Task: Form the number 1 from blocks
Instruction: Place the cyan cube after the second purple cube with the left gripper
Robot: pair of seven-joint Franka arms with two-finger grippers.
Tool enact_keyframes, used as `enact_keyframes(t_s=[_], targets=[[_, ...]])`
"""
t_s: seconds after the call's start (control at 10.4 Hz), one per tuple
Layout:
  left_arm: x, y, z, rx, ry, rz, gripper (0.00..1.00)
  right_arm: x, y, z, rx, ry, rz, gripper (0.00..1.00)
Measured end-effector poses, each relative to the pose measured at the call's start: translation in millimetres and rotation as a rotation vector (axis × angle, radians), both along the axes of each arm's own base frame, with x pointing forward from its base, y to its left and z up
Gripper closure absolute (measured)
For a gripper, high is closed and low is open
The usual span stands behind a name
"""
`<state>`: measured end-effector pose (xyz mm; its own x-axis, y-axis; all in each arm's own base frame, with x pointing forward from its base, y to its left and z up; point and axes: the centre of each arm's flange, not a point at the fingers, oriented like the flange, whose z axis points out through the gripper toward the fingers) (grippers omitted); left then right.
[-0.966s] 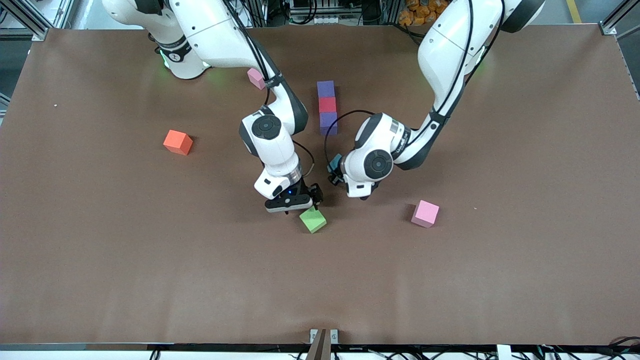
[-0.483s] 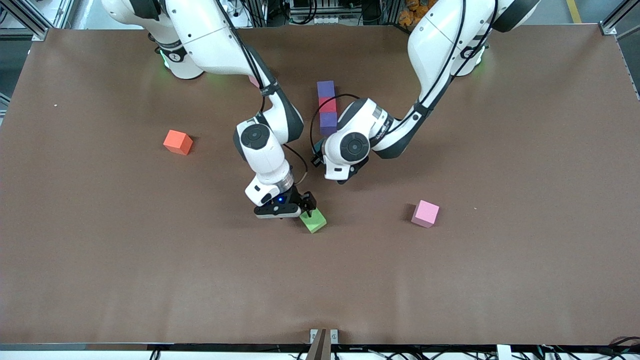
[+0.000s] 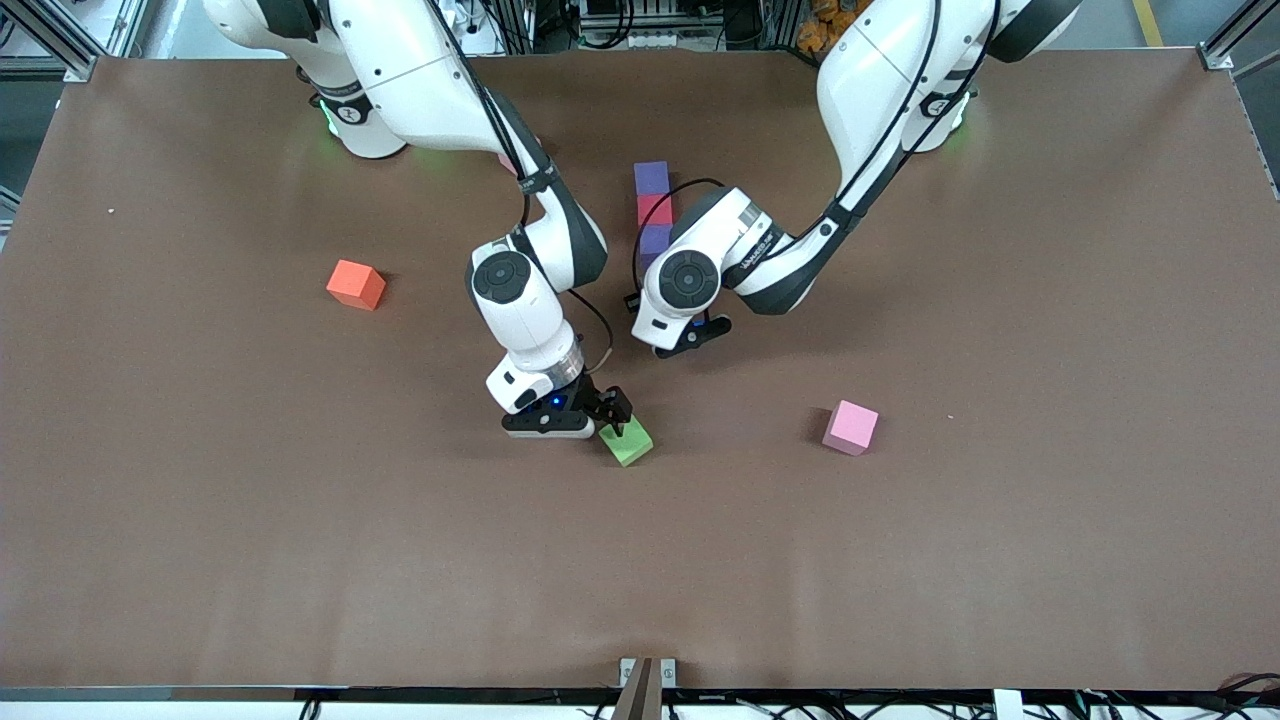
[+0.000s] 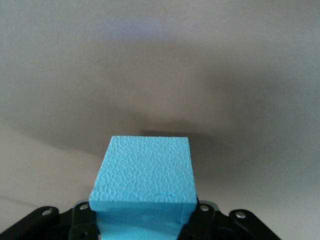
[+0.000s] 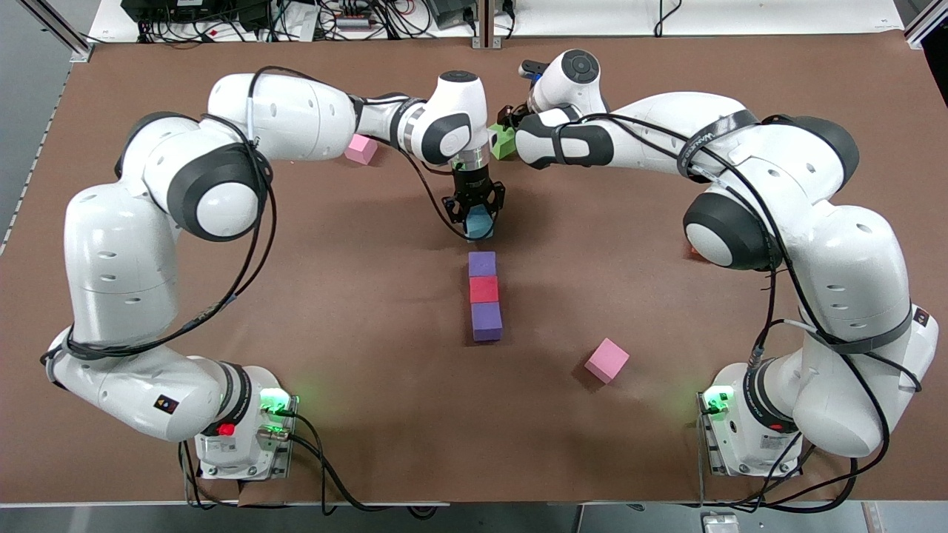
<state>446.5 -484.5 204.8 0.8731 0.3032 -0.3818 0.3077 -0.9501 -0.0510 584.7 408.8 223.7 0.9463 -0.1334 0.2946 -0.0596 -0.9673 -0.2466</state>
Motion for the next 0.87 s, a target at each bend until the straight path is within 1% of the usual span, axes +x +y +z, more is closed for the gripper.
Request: enact_keyframes(t_s=[0.1, 0.19, 0.39, 0.58, 0.77, 0.87], targets=[[-3, -2, 4, -0.012, -0.012, -0.048, 0.42, -1, 2, 0, 0.002, 0.000, 0.003, 0.00], [-6, -5, 6, -0.021, -0.014, -0.072, 0.42, -2, 4, 0, 0.004, 0.001, 0.008, 0.00], [-10, -7, 5, -0.036, -0.017, -0.101, 0.42, -5, 8, -2, -0.012, -0.008, 0.060, 0.00], [-16, -9, 0, -0.053, -0.033, -0.115, 0.42, -4, 20, -3, -0.021, -0.028, 0.116, 0.00], [-22, -9, -7, -0.047, -0.055, -0.142, 0.42, -4, 36, -6, -0.032, -0.054, 0.181, 0.00], [-25, -9, -10, -0.046, -0.055, -0.146, 0.42, -5, 39, -10, -0.044, -0.061, 0.213, 0.00]])
